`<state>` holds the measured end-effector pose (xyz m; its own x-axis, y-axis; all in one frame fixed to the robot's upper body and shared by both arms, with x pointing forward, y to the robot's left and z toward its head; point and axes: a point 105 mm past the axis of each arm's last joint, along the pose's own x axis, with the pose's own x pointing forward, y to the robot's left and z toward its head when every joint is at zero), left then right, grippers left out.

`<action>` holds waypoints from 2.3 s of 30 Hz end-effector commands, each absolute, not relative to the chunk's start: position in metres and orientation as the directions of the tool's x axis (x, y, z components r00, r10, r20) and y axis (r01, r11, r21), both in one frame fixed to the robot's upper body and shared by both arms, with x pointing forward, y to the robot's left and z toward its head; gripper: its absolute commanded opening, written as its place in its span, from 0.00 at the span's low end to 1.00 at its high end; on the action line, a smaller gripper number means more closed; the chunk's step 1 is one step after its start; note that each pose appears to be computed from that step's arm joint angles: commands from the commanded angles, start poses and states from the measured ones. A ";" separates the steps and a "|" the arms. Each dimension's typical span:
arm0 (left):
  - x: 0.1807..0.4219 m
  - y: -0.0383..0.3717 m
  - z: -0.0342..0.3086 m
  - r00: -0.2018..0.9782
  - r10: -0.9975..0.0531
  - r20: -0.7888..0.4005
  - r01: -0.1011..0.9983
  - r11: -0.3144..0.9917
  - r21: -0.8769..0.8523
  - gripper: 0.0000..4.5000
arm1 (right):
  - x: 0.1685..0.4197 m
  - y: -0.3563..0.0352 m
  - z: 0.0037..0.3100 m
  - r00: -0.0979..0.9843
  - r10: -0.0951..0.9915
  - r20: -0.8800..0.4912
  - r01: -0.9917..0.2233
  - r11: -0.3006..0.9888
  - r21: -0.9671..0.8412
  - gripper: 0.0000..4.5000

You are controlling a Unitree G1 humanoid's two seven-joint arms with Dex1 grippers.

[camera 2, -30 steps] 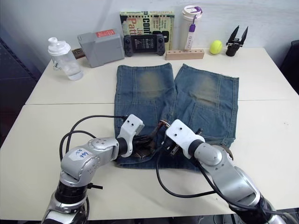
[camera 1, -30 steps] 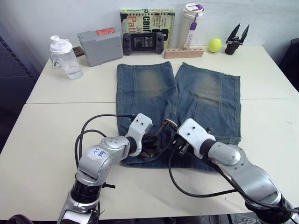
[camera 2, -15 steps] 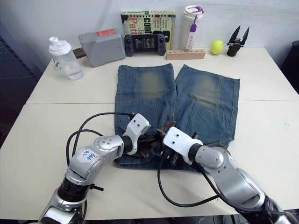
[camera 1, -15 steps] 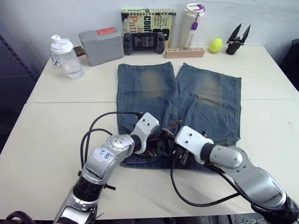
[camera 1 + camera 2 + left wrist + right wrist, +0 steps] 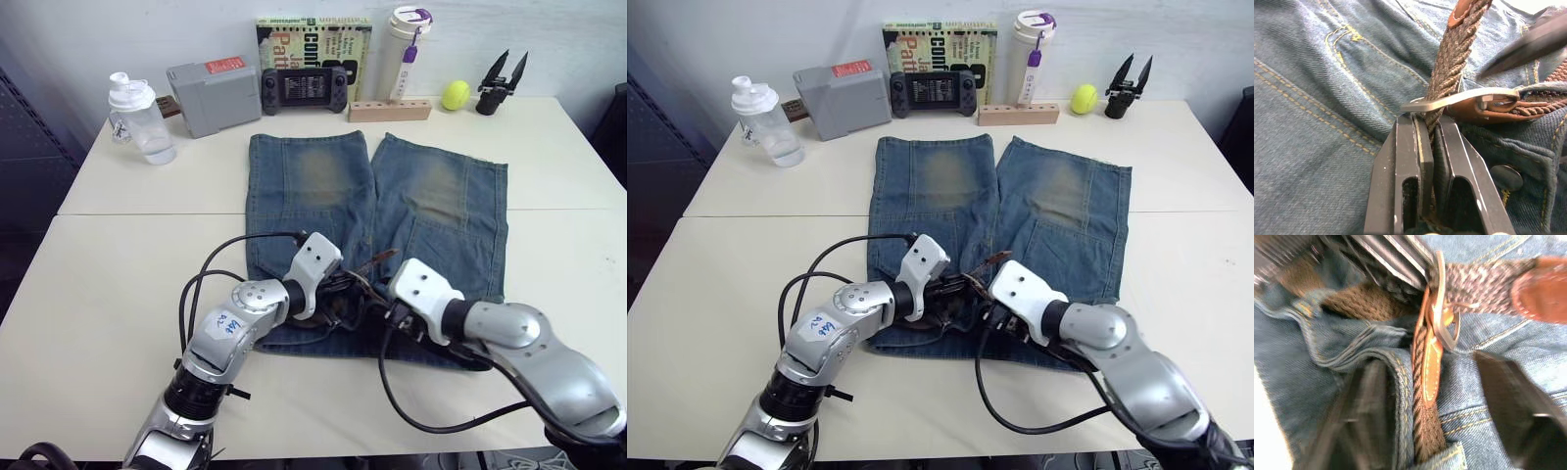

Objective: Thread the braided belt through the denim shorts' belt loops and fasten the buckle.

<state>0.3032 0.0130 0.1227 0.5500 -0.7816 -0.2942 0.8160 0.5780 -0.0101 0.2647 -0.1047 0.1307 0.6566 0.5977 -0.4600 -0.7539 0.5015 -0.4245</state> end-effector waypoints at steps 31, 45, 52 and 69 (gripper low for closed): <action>0.293 -0.002 0.126 0.507 -0.815 -0.280 0.859 0.506 0.082 0.00 | 0.307 -0.130 0.191 0.597 0.640 -0.483 -0.612 -0.025 -0.790 0.37; 0.296 0.003 0.137 0.525 -0.818 -0.235 0.849 0.523 0.073 0.00 | 0.303 -0.128 0.183 0.593 0.639 -0.489 -0.633 -0.004 -0.774 0.02; 0.309 0.014 0.154 0.596 -0.791 -0.134 0.798 0.603 -0.008 0.54 | 0.304 -0.134 0.182 0.634 0.623 -0.458 -0.625 0.064 -0.778 0.00; 0.311 0.094 0.184 0.549 -0.835 0.028 0.820 0.532 -0.213 0.99 | 0.304 -0.165 0.197 0.727 0.596 -0.341 -0.557 0.220 -0.801 0.00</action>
